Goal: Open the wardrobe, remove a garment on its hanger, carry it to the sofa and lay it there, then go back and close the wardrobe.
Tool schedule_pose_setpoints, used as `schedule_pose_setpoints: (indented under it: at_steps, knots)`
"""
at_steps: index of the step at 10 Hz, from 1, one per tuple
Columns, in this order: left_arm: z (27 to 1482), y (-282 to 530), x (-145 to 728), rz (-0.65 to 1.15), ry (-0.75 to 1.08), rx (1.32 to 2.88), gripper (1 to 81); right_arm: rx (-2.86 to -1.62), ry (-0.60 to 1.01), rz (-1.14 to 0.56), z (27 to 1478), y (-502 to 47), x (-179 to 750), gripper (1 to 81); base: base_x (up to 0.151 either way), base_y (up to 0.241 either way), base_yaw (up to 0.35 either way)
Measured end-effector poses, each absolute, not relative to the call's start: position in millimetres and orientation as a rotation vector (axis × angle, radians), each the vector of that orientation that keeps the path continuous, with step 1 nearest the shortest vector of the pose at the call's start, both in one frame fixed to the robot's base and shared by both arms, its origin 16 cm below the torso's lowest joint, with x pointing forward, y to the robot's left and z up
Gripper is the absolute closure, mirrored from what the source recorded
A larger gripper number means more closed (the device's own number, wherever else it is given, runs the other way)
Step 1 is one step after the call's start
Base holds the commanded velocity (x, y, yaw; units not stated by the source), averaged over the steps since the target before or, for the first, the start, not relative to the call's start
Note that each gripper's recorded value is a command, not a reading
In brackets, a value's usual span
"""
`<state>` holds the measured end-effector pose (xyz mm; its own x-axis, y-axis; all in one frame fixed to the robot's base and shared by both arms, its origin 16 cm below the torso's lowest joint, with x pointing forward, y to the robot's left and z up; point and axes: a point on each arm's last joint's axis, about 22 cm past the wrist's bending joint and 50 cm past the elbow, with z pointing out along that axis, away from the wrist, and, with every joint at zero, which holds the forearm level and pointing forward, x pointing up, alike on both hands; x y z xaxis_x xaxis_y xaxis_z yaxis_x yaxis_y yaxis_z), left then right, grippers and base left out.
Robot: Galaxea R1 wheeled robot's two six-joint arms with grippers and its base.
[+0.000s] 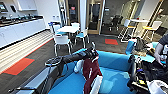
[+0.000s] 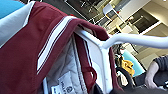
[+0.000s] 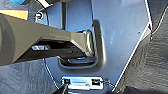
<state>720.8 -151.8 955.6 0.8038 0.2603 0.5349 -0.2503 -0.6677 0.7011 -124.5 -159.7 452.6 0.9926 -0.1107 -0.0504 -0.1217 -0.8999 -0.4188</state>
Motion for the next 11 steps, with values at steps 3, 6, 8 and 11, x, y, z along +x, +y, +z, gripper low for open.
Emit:
schedule_pose_setpoints:
  at_steps: [3,6,8,11]
  knots:
    - [925.0,-119.1,733.1,0.836,0.031,2.201,81.1,-2.701,0.167,0.038,453.3,-158.8,-127.6,1.0,0.000,0.000,0.000]
    - [916.5,-117.9,745.9,0.858,0.027,2.213,81.1,-2.705,0.224,0.029,455.1,-158.2,-136.2,1.0,0.000,0.000,0.000]
    - [894.7,-104.7,740.4,0.845,0.038,2.229,81.1,-2.704,0.220,0.033,455.5,-157.8,-138.2,1.0,0.000,0.000,0.000]
    - [865.9,20.1,755.5,0.919,0.184,2.313,81.1,-2.695,0.111,0.047,452.7,-158.2,-124.2,1.0,0.000,0.000,0.000]
